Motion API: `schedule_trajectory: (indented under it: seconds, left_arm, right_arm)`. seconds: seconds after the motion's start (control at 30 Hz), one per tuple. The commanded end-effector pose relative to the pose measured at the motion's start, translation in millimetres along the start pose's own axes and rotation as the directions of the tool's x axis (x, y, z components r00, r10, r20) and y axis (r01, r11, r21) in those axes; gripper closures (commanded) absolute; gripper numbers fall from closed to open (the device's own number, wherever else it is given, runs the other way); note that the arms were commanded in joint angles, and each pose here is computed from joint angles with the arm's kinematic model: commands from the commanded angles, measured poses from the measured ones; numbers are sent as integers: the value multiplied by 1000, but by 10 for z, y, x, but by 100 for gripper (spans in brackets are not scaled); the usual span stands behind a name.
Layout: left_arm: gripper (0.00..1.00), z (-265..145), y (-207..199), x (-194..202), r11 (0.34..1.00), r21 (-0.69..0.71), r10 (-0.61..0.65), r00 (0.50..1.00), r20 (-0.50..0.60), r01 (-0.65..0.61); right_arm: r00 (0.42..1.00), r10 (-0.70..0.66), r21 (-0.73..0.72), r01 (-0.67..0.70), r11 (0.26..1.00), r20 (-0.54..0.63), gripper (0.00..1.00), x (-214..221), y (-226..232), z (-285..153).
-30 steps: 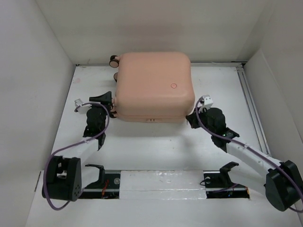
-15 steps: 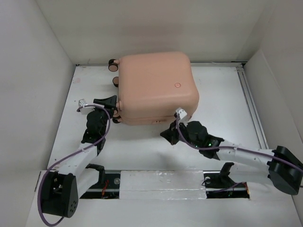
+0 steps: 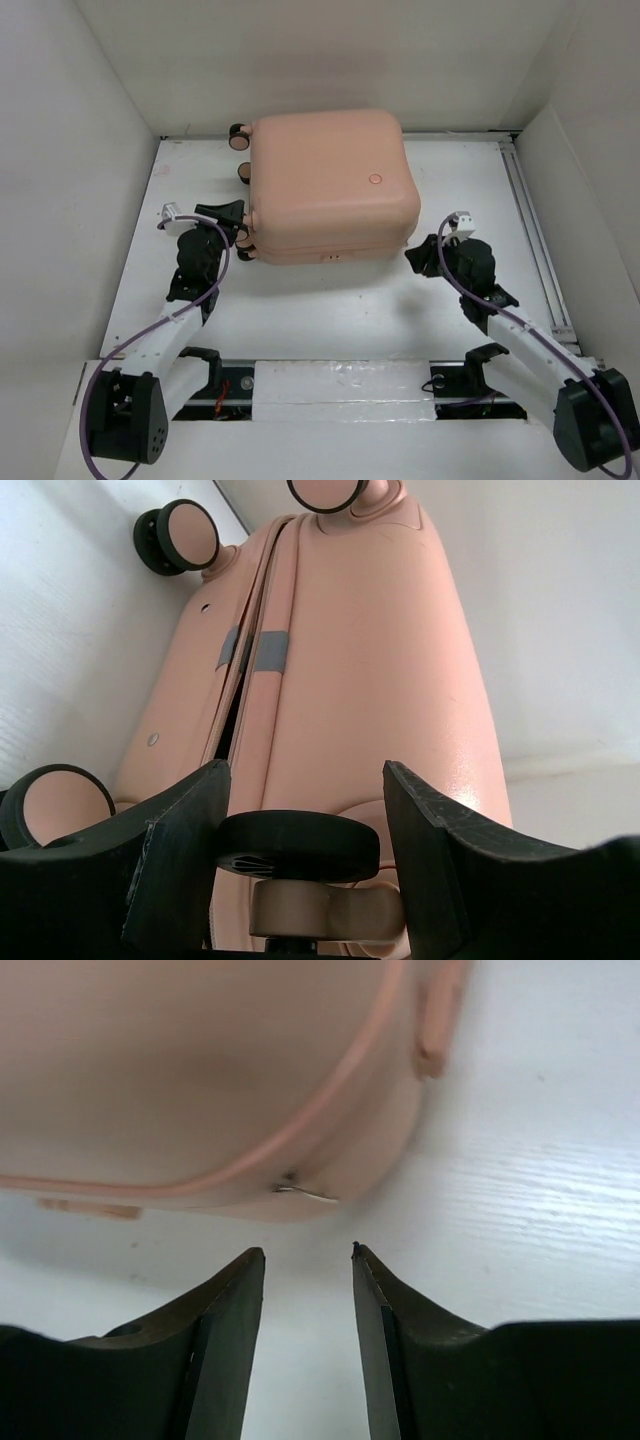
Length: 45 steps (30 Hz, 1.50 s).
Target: Pack the luggage
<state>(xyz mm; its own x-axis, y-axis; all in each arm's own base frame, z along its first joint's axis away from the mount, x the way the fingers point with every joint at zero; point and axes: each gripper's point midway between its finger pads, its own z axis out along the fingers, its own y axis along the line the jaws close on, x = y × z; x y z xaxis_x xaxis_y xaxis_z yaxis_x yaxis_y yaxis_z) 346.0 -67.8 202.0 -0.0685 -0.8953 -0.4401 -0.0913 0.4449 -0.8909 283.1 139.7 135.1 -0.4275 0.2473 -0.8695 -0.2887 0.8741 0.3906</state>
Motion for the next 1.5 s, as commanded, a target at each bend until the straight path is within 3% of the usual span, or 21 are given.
schedule_trajectory:
  seconds: [0.0, 0.1, 0.37, 0.77, 0.93, 1.1, 1.23, 1.4, 1.47]
  left_arm:
    - [100, -44, -679, -137, 977, 213, -16, 1000, 3, 15]
    - [100, -28, -647, -74, 976, 216, -11, 1000, -20, 15]
    - [100, 45, -579, 9, 979, 204, -5, 999, -48, 14]
    - [100, 87, -506, 68, 983, 184, 0, 998, -68, 13]
    - [100, 90, -547, 49, 981, 192, -1, 998, -64, 13]
    - [100, 106, -520, 64, 983, 184, 0, 998, -68, 13]
    - [100, 106, -516, 64, 983, 184, 9, 998, -66, 4]
    - [100, 109, -448, 79, 986, 164, 9, 998, -66, 2]
    - [100, 110, -444, 79, 986, 165, 18, 998, -64, -7]
  right_arm:
    - [1000, -5, -77, 7, 997, 21, 53, -66, -37, 76]
    - [997, -70, -198, 71, 978, 8, 53, -84, 46, 145]
    - [992, -114, -232, 121, 965, 46, 52, -133, 70, 232]
    - [983, -145, -113, 157, 981, 114, 55, -367, -148, 492]
    - [961, -170, -105, 197, 975, 220, 55, -607, -142, 536]
    - [937, -159, -186, 224, 957, 310, 74, -679, 22, 485]
    - [922, -152, -181, 228, 957, 358, 99, -764, 53, 469]
    - [912, -126, -153, 199, 968, 390, 100, -798, 62, 394]
    - [932, -111, -172, 180, 968, 345, 100, -610, 150, 381]
